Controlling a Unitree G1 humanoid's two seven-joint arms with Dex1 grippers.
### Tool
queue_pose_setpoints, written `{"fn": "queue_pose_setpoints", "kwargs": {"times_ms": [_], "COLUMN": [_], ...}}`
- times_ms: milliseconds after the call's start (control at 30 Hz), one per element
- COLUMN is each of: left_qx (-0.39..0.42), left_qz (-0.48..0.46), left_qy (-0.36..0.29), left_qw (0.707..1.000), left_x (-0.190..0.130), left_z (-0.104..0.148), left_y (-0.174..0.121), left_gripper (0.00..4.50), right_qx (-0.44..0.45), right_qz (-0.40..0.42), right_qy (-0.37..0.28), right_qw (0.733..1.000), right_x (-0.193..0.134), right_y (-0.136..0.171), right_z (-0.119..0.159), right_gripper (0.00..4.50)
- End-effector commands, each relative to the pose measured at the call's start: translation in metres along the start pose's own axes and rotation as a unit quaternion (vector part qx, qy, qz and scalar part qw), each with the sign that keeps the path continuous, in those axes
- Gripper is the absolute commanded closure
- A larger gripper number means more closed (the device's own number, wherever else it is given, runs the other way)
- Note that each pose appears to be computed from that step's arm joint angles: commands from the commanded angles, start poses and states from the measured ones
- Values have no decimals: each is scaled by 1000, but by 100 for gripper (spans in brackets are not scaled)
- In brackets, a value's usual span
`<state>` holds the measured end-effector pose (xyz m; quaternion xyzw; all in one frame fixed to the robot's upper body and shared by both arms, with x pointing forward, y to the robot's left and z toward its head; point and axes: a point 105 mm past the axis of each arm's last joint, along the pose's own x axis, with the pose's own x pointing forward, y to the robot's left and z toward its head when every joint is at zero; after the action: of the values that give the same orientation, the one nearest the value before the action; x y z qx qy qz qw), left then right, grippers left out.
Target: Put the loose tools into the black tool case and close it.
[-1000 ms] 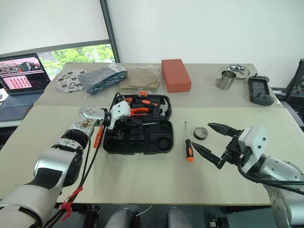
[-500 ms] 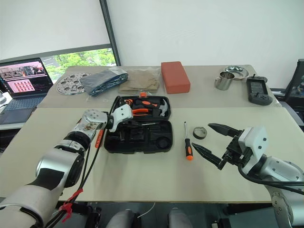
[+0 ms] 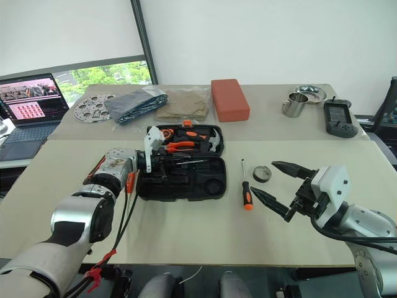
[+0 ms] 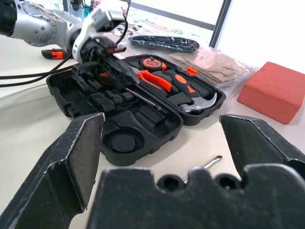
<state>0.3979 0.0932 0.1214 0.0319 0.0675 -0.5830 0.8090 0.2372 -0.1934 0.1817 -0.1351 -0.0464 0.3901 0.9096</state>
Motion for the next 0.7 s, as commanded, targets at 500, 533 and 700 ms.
{"fn": "queue_pose_setpoints", "kwargs": {"times_ms": [500,533,700], "left_qx": [119,127,166], "left_qz": [77,79,89], "left_qy": [143,156,212], "left_qw": [980,976,959], "left_x": [-11,-12,-14], "left_z": [-27,-31,-44], "left_y": [18,18,21], "left_gripper": [443,443,443], "right_qx": [-17,-16,-7], "right_qz": [3,2,-3], "right_qy": [-12,-11,6], "right_qw": [1000,1000,1000], "right_x": [-1,-2,-4], "right_y": [3,3,3], "right_z": [9,8,3], "right_gripper": [0,0,0]}}
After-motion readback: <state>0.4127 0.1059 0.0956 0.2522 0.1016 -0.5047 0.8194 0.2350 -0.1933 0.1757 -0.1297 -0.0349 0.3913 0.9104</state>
